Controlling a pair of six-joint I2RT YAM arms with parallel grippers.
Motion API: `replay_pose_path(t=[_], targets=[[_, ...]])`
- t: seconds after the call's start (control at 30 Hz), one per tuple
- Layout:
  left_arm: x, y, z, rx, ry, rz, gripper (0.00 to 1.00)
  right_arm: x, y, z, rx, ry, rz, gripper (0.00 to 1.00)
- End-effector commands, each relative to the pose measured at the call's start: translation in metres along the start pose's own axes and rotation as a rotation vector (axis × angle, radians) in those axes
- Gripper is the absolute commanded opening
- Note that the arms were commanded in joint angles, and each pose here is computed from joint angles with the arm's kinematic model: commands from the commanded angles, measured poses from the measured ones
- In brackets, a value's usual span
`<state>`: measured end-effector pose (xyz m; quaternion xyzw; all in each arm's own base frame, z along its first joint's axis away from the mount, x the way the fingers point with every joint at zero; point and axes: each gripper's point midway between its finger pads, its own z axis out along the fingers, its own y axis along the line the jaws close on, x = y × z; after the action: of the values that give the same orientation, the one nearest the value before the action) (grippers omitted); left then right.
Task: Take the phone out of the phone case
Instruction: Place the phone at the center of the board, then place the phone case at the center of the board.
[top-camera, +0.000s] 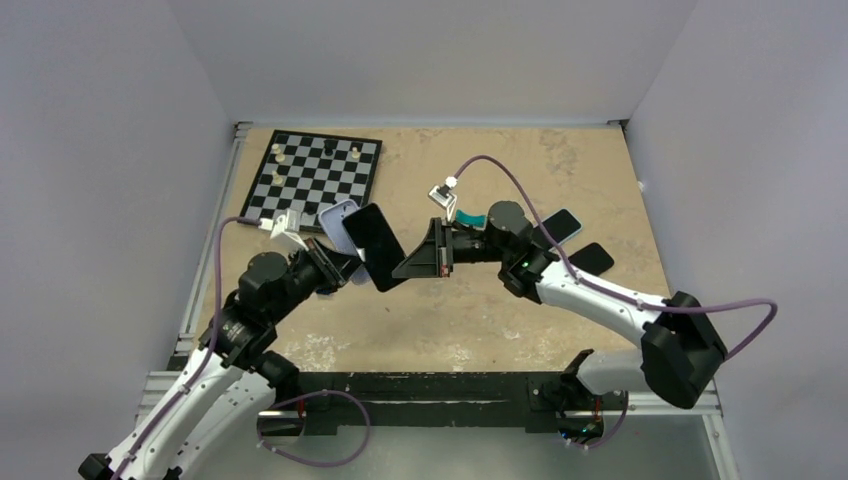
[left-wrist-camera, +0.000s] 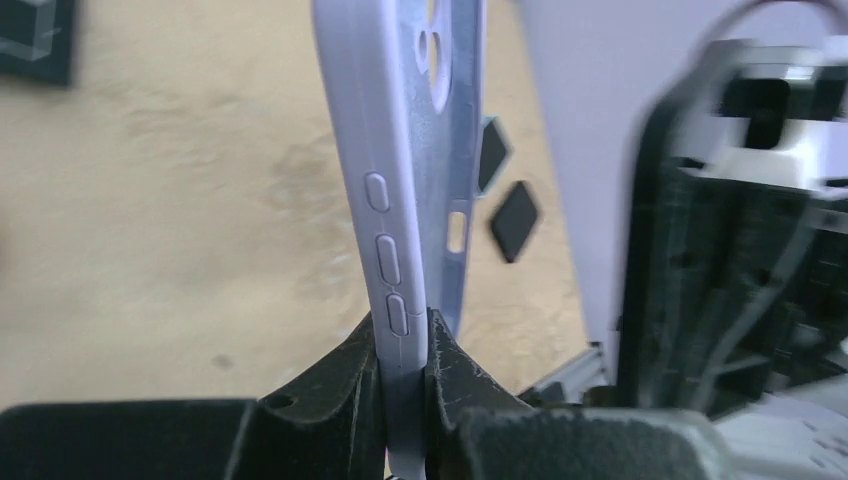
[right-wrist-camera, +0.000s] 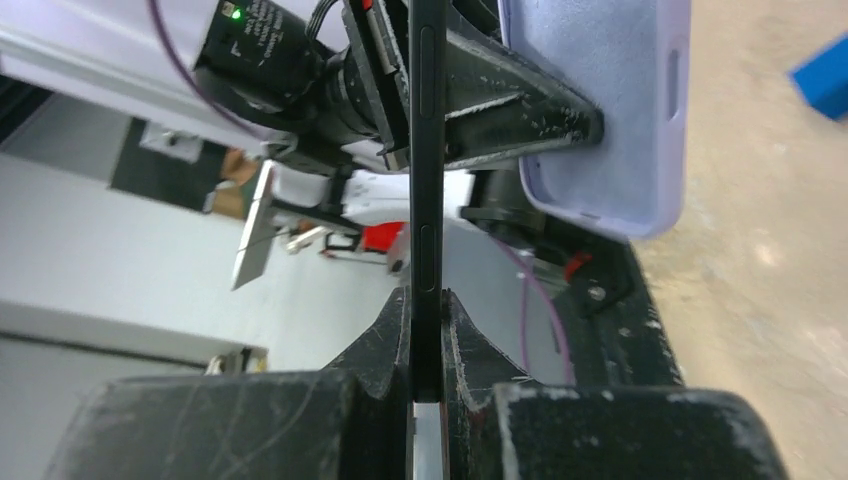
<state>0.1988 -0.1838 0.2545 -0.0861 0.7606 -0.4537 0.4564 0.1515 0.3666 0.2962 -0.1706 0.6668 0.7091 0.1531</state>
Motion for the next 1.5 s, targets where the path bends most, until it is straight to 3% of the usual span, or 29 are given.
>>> replay_pose_path(t=[0.0, 0.07, 0.33, 0.47, 0.6, 0.77, 0.93, 1.13, 1.2, 1.33, 1.47], targets=[[0.011, 0.081, -0.01, -0.4, 0.0, -0.035, 0.0, -0.028, -0.006, -0.027, 0.163, -0.119, -0.189, 0.0], [0.023, 0.093, -0.009, -0.424, 0.047, -0.002, 0.0, -0.039, -0.019, -0.047, 0.251, -0.177, -0.211, 0.0], [0.088, 0.064, 0.024, -0.042, 0.291, 0.005, 0.0, -0.107, -0.086, -0.133, 0.529, -0.393, -0.201, 0.0], [0.106, 0.054, 0.039, 0.052, 0.405, -0.014, 0.0, -0.161, -0.117, -0.164, 0.634, -0.498, -0.189, 0.0], [0.118, 0.065, 0.053, 0.009, 0.475, -0.029, 0.0, -0.214, -0.162, -0.191, 0.796, -0.558, -0.18, 0.0], [0.135, 0.077, 0.07, -0.015, 0.6, -0.026, 0.0, -0.257, -0.219, -0.207, 0.823, -0.572, -0.087, 0.0], [0.148, 0.085, 0.08, -0.016, 0.686, -0.029, 0.0, -0.286, -0.254, -0.204, 0.799, -0.558, -0.031, 0.0], [0.153, 0.1, 0.075, -0.083, 0.726, 0.013, 0.0, -0.289, -0.295, -0.209, 0.829, -0.532, 0.031, 0.0], [0.155, 0.107, 0.07, -0.127, 0.74, 0.017, 0.0, -0.286, -0.297, -0.221, 0.822, -0.598, 0.084, 0.0], [0.155, 0.11, 0.075, -0.136, 0.697, -0.025, 0.0, -0.289, -0.295, -0.267, 0.786, -0.874, 0.199, 0.0], [0.158, 0.116, 0.081, -0.163, 0.649, -0.095, 0.0, -0.291, -0.302, -0.315, 0.87, -1.121, 0.281, 0.0]])
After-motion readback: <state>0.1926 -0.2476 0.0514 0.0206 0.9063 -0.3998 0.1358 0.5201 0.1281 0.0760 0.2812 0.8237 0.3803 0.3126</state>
